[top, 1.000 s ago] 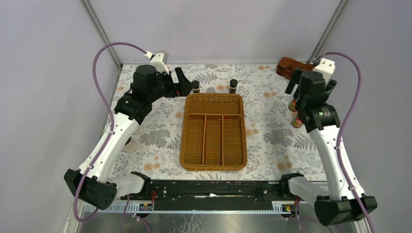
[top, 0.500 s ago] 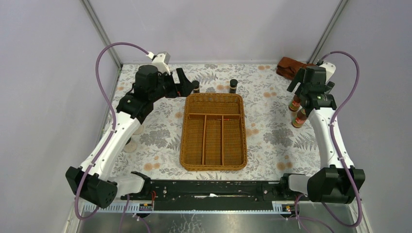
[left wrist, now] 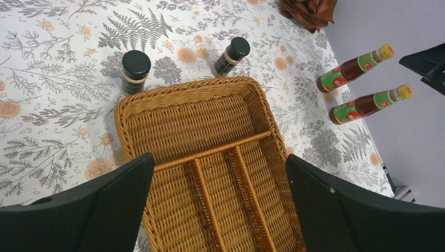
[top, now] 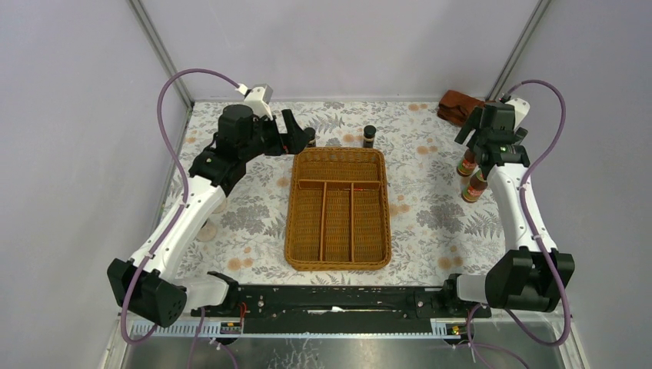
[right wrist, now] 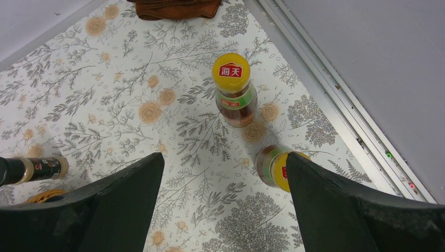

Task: Organize the condiment bottles
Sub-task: Pick up the bottle from the center of the board.

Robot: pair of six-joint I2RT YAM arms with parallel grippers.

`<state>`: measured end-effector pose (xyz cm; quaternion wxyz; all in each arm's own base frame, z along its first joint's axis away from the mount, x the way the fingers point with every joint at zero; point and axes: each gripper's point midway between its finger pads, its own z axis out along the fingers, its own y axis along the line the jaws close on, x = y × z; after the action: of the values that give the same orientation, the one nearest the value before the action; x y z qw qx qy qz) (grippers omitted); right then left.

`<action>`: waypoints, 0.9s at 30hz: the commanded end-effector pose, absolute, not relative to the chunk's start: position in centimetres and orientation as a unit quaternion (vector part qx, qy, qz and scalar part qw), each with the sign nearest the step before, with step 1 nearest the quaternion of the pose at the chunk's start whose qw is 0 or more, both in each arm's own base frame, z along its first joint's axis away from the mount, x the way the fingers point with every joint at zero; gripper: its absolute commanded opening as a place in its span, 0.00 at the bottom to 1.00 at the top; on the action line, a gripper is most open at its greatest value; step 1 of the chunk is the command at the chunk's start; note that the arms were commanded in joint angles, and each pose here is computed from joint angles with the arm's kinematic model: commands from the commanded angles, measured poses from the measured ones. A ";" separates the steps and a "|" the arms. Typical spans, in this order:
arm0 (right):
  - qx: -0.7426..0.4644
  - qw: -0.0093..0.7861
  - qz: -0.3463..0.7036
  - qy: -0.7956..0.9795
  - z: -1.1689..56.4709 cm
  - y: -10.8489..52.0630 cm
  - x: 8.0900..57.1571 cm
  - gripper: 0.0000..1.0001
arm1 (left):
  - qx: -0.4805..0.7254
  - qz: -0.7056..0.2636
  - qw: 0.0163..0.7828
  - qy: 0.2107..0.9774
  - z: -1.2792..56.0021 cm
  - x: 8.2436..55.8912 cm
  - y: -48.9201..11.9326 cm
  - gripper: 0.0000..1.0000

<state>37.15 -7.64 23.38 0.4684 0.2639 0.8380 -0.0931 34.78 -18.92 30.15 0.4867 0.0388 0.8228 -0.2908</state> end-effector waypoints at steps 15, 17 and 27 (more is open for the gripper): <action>0.285 0.481 -0.109 0.822 22.8 -10.1 40.9 0.90 | 0.051 -0.309 0.505 0.804 30.0 35.3 -19.9 0.99; 0.286 0.480 -0.111 0.822 22.6 -10.3 41.2 0.90 | 0.052 -0.310 0.506 0.803 30.0 35.4 -19.9 0.99; 0.291 0.477 -0.109 0.822 22.0 -11.3 42.5 0.87 | 0.050 -0.311 0.504 0.804 29.3 35.6 -20.0 0.99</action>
<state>40.69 -10.62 19.54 0.4418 0.2889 0.8417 -0.1139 35.15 -19.39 28.94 0.4913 0.0447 0.8165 -0.3001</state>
